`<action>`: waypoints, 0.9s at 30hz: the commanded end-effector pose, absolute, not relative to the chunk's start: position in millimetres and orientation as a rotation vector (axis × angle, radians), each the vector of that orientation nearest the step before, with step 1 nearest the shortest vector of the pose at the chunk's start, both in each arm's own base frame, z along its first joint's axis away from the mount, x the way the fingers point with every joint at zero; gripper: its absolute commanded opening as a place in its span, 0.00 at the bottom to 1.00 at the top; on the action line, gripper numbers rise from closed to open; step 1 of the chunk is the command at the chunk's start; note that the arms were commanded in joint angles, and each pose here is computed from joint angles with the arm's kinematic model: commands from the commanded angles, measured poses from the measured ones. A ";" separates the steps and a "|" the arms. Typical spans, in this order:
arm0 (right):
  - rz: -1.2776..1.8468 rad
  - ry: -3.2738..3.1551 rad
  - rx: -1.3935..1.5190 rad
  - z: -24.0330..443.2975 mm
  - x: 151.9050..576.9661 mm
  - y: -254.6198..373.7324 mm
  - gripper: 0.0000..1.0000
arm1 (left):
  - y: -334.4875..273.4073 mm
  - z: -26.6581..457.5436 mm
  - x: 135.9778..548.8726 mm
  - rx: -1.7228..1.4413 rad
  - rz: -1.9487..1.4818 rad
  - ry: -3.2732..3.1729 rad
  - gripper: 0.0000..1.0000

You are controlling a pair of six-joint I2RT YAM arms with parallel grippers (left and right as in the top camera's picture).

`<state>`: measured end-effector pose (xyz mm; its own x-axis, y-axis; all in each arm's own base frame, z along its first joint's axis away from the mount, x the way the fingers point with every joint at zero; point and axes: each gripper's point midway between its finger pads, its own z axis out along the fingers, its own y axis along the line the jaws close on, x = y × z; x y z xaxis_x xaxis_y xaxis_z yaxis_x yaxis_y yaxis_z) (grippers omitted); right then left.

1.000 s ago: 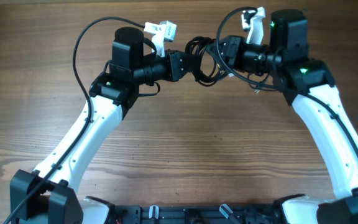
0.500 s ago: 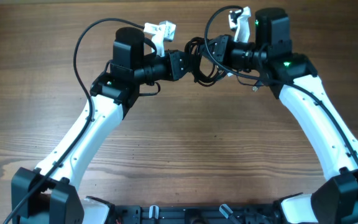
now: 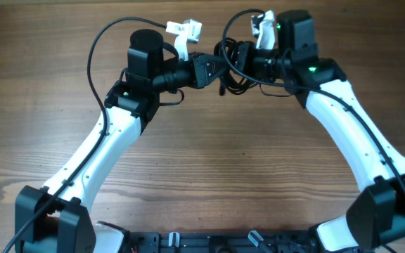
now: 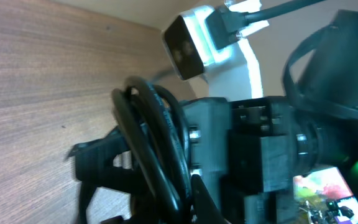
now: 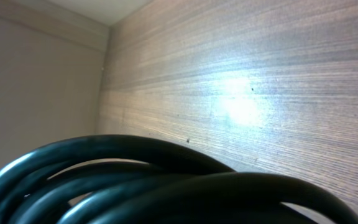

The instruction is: Untangle cables

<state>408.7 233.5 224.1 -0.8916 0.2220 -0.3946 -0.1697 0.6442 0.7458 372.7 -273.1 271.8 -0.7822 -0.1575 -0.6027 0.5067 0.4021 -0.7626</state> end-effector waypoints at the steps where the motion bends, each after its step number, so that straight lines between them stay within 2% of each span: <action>1: 1.122 2.402 0.064 223.3 413.4 225.9 0.04 | -276.4 286.7 360.2 0.338 -1.464 2.045 0.04; 5: 1.141 2.304 0.035 262.3 408.8 206.1 0.04 | -249.1 246.1 379.8 0.092 -1.264 2.219 0.04; 11: 1.281 2.154 -0.017 323.8 386.9 171.9 0.04 | -234.5 224.1 383.2 -0.016 -1.145 2.306 0.04; 17: 1.316 2.094 0.035 340.4 388.1 134.2 0.04 | -233.0 218.1 379.2 -0.021 -1.135 2.338 0.04; 27: 1.212 1.985 0.346 346.4 410.6 23.7 0.04 | -227.4 199.3 365.7 0.063 -1.062 2.420 0.04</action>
